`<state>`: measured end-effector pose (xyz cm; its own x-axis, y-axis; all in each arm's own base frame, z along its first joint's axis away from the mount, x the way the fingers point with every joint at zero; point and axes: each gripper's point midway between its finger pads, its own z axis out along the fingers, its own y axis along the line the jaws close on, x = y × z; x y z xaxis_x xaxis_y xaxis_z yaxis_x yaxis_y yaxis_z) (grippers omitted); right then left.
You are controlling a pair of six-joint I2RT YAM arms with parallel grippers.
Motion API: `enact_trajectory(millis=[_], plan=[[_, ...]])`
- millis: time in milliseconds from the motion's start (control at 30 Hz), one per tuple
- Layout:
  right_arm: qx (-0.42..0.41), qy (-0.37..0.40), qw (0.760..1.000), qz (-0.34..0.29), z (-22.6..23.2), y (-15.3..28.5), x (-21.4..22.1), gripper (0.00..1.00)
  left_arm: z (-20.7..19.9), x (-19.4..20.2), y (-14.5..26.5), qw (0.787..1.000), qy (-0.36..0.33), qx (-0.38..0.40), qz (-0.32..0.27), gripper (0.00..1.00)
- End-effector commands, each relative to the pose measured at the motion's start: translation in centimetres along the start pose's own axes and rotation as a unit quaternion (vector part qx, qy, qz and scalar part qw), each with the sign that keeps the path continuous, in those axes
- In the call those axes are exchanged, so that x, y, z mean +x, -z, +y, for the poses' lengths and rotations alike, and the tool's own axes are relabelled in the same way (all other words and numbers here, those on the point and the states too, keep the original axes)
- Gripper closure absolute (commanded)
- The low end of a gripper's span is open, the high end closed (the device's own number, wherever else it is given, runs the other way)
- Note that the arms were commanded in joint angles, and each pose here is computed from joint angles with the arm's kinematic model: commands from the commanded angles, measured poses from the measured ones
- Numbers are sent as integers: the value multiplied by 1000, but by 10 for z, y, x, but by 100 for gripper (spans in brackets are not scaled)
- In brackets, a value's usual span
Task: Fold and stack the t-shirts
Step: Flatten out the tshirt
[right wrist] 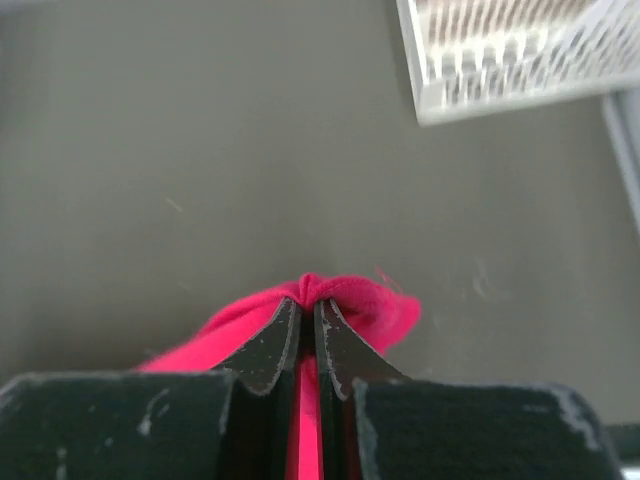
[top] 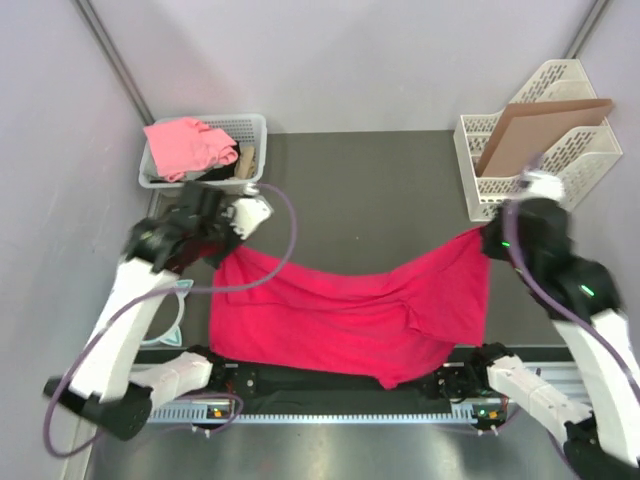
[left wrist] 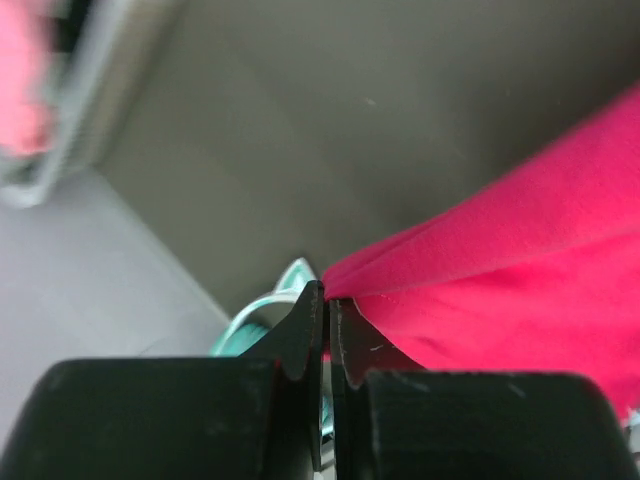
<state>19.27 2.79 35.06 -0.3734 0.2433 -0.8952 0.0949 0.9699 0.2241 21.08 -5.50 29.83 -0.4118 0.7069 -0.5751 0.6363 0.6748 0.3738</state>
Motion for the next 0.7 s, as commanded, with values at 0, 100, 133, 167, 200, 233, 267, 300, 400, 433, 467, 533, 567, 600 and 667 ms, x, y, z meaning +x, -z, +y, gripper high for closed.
enact_trajectory(millis=[0,100,133,167,200,233,267,300,400,433,467,533,567,600,667], plan=[[59,16,997,55,1,-96,48,100,-16,8,-103,997,-38,55,49,100],[100,19,990,100,-14,-150,91,100,-19,26,-174,991,-58,61,104,100],[104,12,991,87,-13,-164,87,100,-15,26,-190,990,-63,57,112,100],[125,22,986,105,-19,-180,98,100,-18,38,-218,984,-66,70,151,100],[138,22,985,105,-23,-189,98,100,-13,43,-232,981,-69,65,169,100],[144,20,985,95,-22,-199,90,100,-6,42,-244,980,-73,60,177,100],[157,27,981,114,-25,-215,99,100,-4,53,-269,976,-71,60,198,100],[162,26,979,117,-27,-224,99,100,2,56,-279,975,-71,54,204,100],[160,31,976,142,-20,-256,103,100,30,60,-308,974,-62,19,216,97],[157,31,977,140,-16,-263,96,100,37,61,-312,973,-59,11,222,85],[160,37,973,160,-16,-272,108,100,48,65,-317,972,-50,3,228,69],[157,39,973,165,-13,-279,109,100,69,67,-317,972,-44,-31,230,25],[157,40,972,169,-13,-281,112,93,77,65,-312,973,-41,-44,224,15],[157,42,972,170,-14,-282,113,89,83,63,-307,974,-38,-52,219,4],[155,44,972,172,-13,-284,114,77,94,52,-285,978,-29,-68,195,1]])
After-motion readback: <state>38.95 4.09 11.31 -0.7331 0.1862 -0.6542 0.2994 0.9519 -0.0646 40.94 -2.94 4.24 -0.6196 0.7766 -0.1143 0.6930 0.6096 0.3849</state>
